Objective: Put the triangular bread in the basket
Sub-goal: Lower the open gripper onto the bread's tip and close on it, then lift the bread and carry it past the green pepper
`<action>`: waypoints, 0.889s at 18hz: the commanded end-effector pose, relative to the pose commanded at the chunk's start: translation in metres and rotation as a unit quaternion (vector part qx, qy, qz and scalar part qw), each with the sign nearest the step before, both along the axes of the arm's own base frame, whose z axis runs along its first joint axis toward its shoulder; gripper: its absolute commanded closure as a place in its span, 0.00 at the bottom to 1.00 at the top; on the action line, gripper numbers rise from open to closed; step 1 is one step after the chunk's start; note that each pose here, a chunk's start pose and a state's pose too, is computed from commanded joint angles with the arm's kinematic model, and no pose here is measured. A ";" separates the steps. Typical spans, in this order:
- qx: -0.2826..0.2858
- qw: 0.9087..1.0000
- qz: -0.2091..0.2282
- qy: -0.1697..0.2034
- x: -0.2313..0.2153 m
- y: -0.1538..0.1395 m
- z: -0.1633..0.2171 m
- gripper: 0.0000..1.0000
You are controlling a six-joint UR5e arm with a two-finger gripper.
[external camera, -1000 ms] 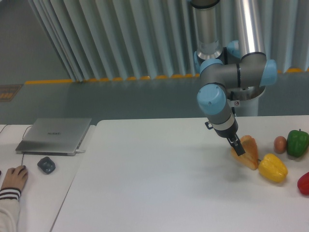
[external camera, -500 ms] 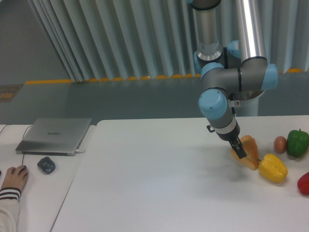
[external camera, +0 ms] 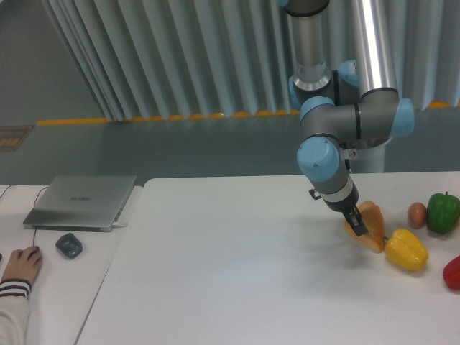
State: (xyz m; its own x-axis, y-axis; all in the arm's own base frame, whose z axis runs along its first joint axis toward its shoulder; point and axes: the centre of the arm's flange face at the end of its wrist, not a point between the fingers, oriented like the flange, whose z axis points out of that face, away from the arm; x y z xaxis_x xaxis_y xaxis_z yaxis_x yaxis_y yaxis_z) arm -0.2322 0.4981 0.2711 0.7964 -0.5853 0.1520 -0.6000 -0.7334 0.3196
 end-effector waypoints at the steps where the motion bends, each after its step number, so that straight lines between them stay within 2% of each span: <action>1: 0.000 1.000 -0.001 -0.001 0.000 0.000 0.000 0.34; 4: 0.003 1.000 0.001 0.000 -0.001 0.000 0.002 0.57; 5: 0.003 1.000 0.001 -0.001 -0.001 0.000 0.002 0.67; 6: 0.004 1.000 0.002 0.000 -0.001 0.000 0.002 0.69; 8: 0.006 1.000 0.002 0.001 -0.001 0.000 0.005 0.83; 11: 0.010 1.000 0.004 0.004 0.000 0.001 0.008 0.90; 13: 0.017 1.000 0.003 0.002 0.002 0.004 0.013 0.90; 16: 0.060 0.998 0.006 -0.005 0.012 0.007 0.046 0.90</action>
State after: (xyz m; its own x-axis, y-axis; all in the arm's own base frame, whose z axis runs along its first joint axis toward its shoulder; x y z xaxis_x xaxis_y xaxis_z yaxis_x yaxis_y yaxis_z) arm -0.2201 0.5047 0.3174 0.8028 -0.5896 0.0886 -0.5929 -0.7737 0.2233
